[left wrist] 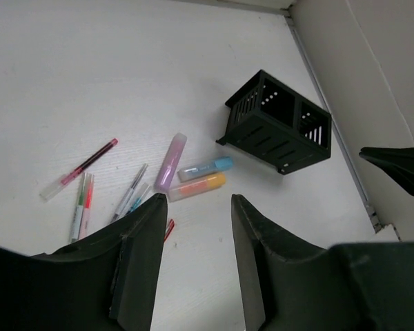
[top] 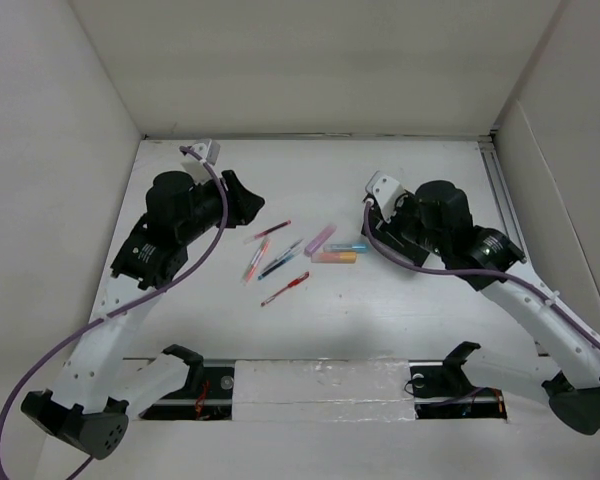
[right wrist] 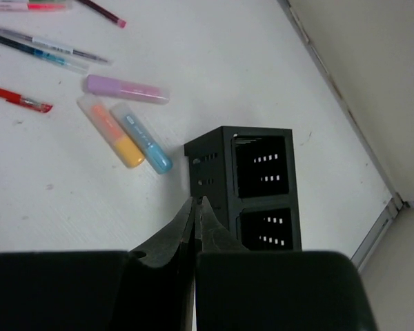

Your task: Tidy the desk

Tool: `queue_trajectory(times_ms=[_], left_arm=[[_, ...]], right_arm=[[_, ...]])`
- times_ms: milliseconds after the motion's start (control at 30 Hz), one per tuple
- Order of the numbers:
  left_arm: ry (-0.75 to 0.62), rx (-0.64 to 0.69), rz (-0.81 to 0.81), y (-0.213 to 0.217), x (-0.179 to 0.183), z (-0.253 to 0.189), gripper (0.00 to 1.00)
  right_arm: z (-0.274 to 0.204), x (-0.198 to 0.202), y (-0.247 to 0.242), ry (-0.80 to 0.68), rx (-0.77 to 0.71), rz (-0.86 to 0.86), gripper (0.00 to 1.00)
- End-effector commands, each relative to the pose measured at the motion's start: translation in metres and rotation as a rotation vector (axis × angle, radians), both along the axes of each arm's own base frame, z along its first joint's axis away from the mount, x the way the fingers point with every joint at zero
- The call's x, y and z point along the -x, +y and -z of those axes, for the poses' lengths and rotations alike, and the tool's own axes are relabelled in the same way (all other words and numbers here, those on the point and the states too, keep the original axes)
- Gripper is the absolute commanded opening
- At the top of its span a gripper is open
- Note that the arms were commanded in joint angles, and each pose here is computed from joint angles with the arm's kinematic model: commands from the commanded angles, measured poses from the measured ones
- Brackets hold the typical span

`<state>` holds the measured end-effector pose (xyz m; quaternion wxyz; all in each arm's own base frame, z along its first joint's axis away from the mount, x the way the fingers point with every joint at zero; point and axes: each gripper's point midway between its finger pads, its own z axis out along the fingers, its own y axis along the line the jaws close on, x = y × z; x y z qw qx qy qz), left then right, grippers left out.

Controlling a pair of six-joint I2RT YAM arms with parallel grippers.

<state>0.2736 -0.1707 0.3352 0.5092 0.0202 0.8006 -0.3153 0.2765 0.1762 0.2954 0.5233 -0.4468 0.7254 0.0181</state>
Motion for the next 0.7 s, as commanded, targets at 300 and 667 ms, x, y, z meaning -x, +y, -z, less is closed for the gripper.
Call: queue_trajectory(times_ms=[300, 667], left_arm=[[0.055, -0.046, 0.227, -0.031, 0.006, 0.065, 0.41], [0.019, -0.214, 0.335, -0.136, 0.019, 0.111, 0.48]], right_arm=[[0.016, 0.003, -0.022, 0.013, -0.061, 0.157, 0.00], [0.007, -0.003, -0.037, 0.014, -0.060, 0.171, 0.03]])
